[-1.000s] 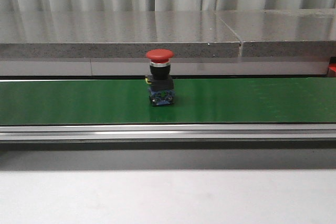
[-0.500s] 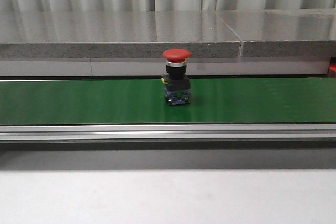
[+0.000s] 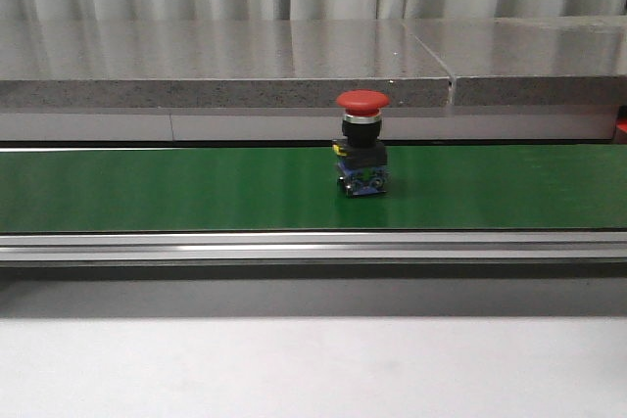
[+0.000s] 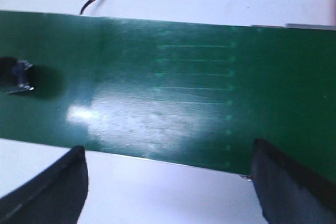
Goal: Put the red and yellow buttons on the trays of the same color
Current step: 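Move the right gripper above the red button on the belt, then lower the right gripper onto the red button, grasp and lift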
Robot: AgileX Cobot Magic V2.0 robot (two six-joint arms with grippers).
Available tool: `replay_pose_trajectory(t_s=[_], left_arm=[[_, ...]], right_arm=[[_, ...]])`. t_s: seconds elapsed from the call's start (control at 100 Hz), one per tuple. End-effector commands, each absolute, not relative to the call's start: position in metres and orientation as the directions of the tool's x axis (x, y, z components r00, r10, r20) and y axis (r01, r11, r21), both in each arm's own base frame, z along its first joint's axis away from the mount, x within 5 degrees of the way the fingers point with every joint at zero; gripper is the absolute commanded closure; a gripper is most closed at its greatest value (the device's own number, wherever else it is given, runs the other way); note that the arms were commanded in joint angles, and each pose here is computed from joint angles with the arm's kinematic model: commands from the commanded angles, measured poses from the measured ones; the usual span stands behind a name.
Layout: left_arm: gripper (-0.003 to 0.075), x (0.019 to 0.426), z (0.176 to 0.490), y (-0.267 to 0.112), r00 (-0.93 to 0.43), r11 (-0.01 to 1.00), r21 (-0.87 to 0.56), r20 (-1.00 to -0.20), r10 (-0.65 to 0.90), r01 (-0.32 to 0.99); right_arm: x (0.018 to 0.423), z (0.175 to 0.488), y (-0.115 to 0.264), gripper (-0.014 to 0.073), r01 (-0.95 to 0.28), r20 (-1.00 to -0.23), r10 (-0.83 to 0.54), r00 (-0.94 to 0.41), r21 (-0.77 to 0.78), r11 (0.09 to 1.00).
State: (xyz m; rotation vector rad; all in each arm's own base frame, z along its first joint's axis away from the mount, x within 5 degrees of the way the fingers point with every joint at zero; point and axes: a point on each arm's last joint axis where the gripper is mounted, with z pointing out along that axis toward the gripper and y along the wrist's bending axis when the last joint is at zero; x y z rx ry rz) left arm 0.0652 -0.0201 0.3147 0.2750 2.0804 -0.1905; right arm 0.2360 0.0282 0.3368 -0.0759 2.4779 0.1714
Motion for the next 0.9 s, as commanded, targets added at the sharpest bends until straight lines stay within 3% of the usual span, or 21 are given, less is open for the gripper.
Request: replay_pose_trajectory(t_s=[0.0, 0.4, 0.73, 0.89], left_arm=[[0.0741, 0.068, 0.327, -0.022, -0.418, 0.960, -0.040, -0.905, 0.083, 0.277], [0.0741, 0.068, 0.327, -0.022, -0.418, 0.960, -0.040, -0.905, 0.083, 0.277], [0.0741, 0.068, 0.327, -0.022, -0.418, 0.960, -0.040, -0.905, 0.083, 0.277], [0.0741, 0.068, 0.327, -0.022, -0.418, 0.960, -0.040, -0.905, 0.083, 0.277]], right_arm=[[0.235, 0.359, 0.041, -0.0031, -0.193, -0.668, -0.096, -0.738, 0.073, 0.978], [0.267, 0.357, 0.101, -0.0031, -0.487, -0.548, -0.372, -0.749, 0.076, 0.870], [0.306, 0.327, 0.122, -0.0029, -0.548, -0.424, -0.463, -0.779, 0.100, 0.830], [0.323, 0.317, 0.129, -0.0029, -0.589, -0.416, -0.504, -0.757, 0.099, 0.802]])
